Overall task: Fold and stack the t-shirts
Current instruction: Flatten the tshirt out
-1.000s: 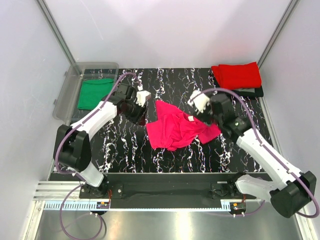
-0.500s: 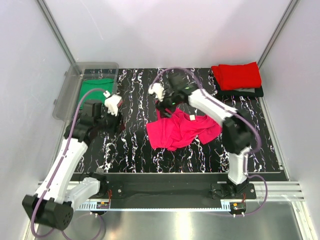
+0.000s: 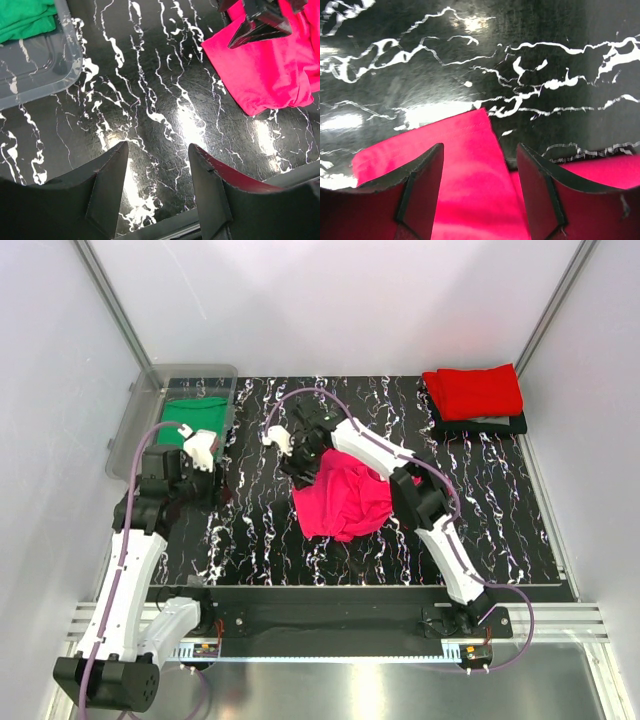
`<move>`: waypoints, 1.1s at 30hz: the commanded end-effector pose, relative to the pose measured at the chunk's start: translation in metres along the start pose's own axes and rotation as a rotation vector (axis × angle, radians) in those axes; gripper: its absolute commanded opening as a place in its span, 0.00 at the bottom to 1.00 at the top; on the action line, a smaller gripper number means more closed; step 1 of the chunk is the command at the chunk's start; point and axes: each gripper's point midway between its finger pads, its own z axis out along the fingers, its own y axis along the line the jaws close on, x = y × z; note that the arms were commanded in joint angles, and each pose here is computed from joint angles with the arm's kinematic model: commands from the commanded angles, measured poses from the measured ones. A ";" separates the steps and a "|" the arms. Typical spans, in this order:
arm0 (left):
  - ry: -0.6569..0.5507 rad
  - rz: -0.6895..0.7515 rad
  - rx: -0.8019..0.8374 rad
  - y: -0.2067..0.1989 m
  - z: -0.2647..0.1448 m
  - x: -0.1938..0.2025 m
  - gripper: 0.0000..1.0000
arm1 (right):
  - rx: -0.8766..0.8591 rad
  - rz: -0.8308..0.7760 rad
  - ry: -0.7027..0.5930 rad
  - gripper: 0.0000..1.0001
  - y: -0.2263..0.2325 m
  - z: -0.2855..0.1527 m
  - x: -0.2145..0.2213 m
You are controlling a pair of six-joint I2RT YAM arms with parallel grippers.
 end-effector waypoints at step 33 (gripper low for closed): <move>-0.063 -0.116 -0.048 0.026 -0.002 -0.018 0.58 | -0.063 -0.070 0.165 0.57 0.015 0.070 0.036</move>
